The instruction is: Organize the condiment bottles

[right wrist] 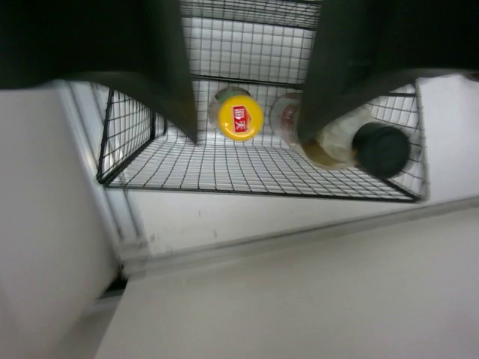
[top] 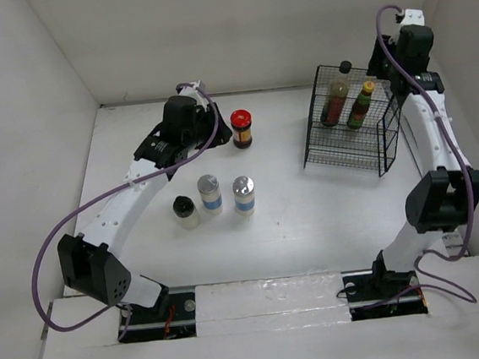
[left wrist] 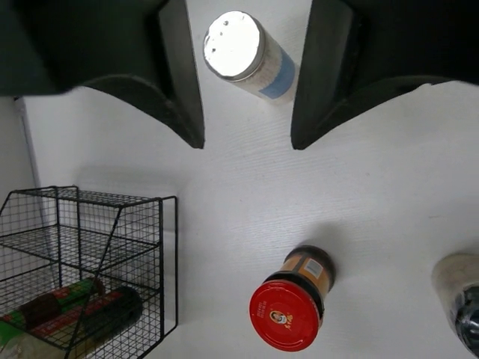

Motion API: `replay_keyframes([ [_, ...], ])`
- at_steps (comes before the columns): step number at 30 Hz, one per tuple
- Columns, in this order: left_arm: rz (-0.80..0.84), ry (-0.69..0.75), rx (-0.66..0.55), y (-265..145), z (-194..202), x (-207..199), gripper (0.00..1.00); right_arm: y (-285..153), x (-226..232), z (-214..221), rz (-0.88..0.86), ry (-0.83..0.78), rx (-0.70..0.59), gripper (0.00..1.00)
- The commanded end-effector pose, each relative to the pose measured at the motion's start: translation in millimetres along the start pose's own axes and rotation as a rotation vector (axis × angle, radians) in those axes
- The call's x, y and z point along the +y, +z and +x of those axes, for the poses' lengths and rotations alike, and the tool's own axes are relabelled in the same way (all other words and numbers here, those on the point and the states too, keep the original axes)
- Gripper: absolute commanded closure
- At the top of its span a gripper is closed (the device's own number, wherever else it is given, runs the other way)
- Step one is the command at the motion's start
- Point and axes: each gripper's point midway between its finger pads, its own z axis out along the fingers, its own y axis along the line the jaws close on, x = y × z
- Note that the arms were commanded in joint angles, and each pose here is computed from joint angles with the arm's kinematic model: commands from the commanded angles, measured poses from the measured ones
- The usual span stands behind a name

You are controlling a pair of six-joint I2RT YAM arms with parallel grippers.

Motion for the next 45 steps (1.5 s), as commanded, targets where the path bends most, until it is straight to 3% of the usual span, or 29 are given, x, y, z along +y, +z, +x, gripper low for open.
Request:
replay_keyframes([
  [1, 0.034, 0.023, -0.08, -20, -19, -10, 0.58, -62, 37, -64, -0.076, 0.004, -0.205, 0.53],
  [2, 0.03, 0.023, -0.093, -23, -22, -9, 0.72, -76, 49, -54, -0.104, -0.003, -0.209, 0.85],
  [3, 0.037, 0.012, -0.077, -23, -18, -10, 0.9, -81, 61, -48, -0.125, -0.011, -0.207, 0.92],
  [4, 0.033, 0.007, -0.093, -25, -25, -9, 0.99, -89, 95, -37, -0.207, -0.031, -0.195, 0.95],
  [5, 0.028, -0.004, -0.082, -26, -23, -8, 1.0, -89, 111, -13, -0.249, -0.058, -0.148, 0.95],
  [7, 0.031, -0.007, -0.105, -31, -31, -8, 1.0, -95, 152, 13, -0.366, -0.09, -0.102, 0.86],
  [8, 0.031, -0.007, -0.105, -33, -33, -9, 1.0, -100, 188, 29, -0.449, -0.126, -0.088, 0.75],
  [9, 0.031, -0.007, -0.104, -36, -32, -9, 1.0, -92, 206, 53, -0.483, -0.147, -0.033, 0.5],
  [11, 0.022, -0.017, -0.109, -40, -33, -8, 0.85, -98, 247, 75, -0.582, -0.192, 0.007, 0.32],
  [12, 0.012, -0.027, -0.115, -40, -34, -7, 0.72, -88, 262, 85, -0.599, -0.219, 0.029, 0.17],
  [14, 0.004, -0.051, -0.141, -50, -42, -2, 0.62, -83, 287, 100, -0.641, -0.261, 0.059, 0.07],
  [16, 0.022, -0.082, -0.132, -52, -40, -3, 0.5, -63, 306, 115, -0.653, -0.299, 0.09, 0.0],
  [20, 0.029, -0.104, -0.14, -63, -40, -2, 0.4, -37, 337, 138, -0.696, -0.362, 0.146, 0.0],
  [29, -0.014, -0.173, -0.078, -62, -4, 16, 0.38, 11, 379, 179, -0.654, -0.415, 0.186, 0.0],
  [35, -0.018, -0.172, -0.092, -62, -7, 17, 0.38, 22, 397, 184, -0.657, -0.377, 0.164, 0.15],
  [41, 0.003, -0.171, -0.089, -60, -6, 14, 0.38, 6, 404, 154, -0.655, -0.345, 0.076, 0.54],
  [45, 0.02, -0.15, -0.09, -60, -7, 11, 0.38, -35, 395, 88, -0.663, -0.293, -0.029, 0.56],
])
